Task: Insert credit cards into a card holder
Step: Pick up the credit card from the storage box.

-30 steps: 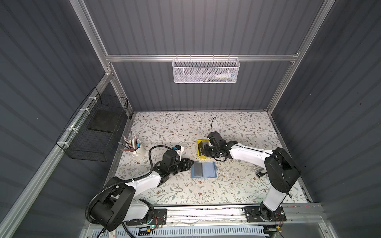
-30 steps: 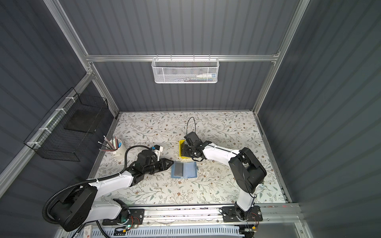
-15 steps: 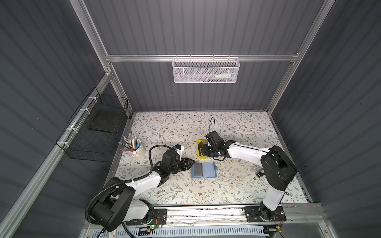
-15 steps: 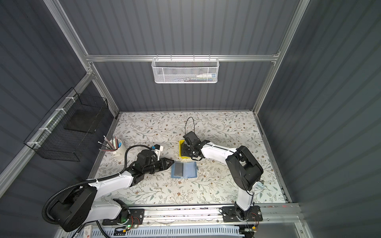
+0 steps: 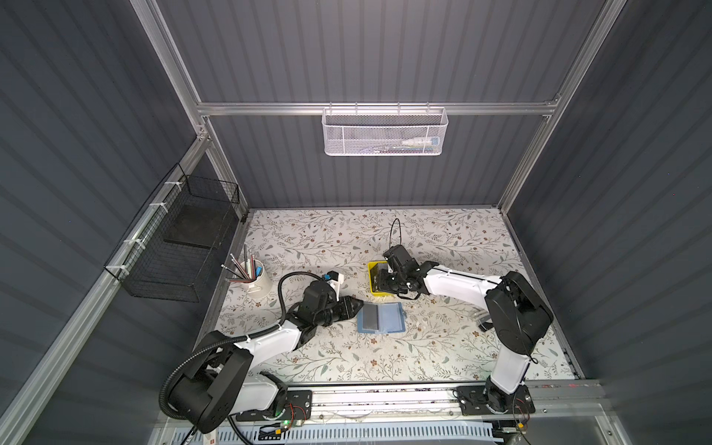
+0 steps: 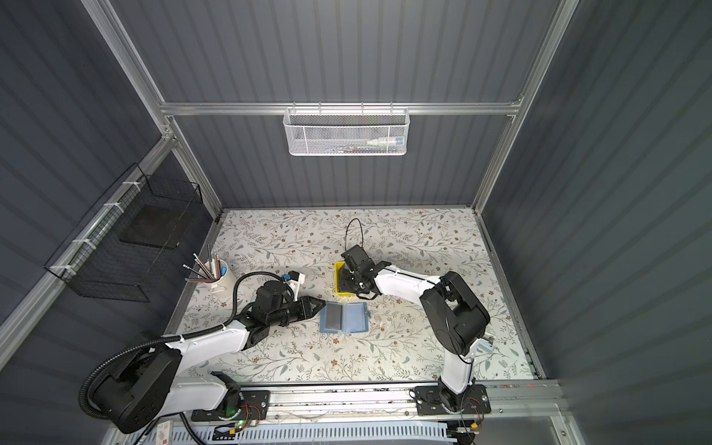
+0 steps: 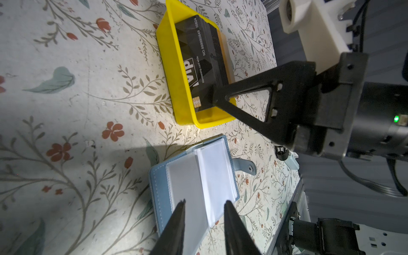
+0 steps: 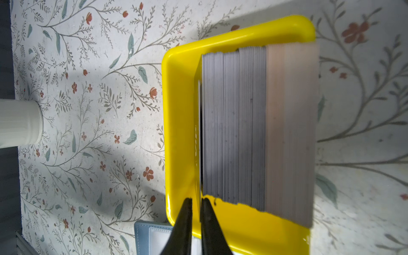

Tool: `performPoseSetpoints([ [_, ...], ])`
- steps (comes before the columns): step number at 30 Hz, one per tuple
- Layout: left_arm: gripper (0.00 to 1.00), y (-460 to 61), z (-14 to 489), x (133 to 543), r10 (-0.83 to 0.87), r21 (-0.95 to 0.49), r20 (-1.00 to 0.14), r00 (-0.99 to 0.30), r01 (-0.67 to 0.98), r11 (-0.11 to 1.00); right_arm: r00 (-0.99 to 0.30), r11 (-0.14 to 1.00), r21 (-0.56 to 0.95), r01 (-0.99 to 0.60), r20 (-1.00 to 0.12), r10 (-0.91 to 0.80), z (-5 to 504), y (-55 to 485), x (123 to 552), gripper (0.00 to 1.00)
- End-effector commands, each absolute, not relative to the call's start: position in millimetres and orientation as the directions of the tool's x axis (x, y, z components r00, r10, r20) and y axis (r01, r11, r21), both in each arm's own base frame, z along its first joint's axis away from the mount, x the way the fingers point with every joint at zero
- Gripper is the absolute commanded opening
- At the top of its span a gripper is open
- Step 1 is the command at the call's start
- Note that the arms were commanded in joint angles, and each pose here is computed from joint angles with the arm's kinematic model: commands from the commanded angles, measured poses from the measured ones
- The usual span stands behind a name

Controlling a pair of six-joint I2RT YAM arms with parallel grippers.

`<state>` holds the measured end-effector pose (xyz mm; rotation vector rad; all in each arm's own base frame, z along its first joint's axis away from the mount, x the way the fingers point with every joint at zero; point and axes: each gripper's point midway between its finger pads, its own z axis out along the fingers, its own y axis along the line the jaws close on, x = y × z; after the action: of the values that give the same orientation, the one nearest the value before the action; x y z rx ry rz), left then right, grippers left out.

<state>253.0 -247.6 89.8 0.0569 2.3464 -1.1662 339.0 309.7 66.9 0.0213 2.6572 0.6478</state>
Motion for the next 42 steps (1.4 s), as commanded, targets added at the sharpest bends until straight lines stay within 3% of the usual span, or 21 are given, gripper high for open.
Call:
performPoseSetpoints([
  [1,0.31,-246.8,91.3,250.6,-0.191,-0.746,-0.457,-0.869,0.257,0.615,-0.92,0.901,0.427,-0.077,-0.378,0.101,62.4,311.7,340.6,0.12],
  [6,0.31,-246.3,91.8,249.5,-0.192,-0.747,-0.458,-0.868,0.258,0.613,-0.918,0.908,0.411,-0.086,-0.386,0.088,64.4,313.4,339.8,0.09],
  [20,0.31,-246.0,91.0,249.0,-0.193,-0.748,-0.457,-0.868,0.258,0.612,-0.917,0.922,0.374,-0.102,-0.395,0.059,63.9,319.1,343.1,0.16],
  [42,0.32,-246.9,90.8,247.0,-0.187,-0.752,-0.456,-0.87,0.264,0.604,-0.913,0.949,0.296,-0.109,-0.407,0.022,53.8,320.3,358.5,0.09],
])
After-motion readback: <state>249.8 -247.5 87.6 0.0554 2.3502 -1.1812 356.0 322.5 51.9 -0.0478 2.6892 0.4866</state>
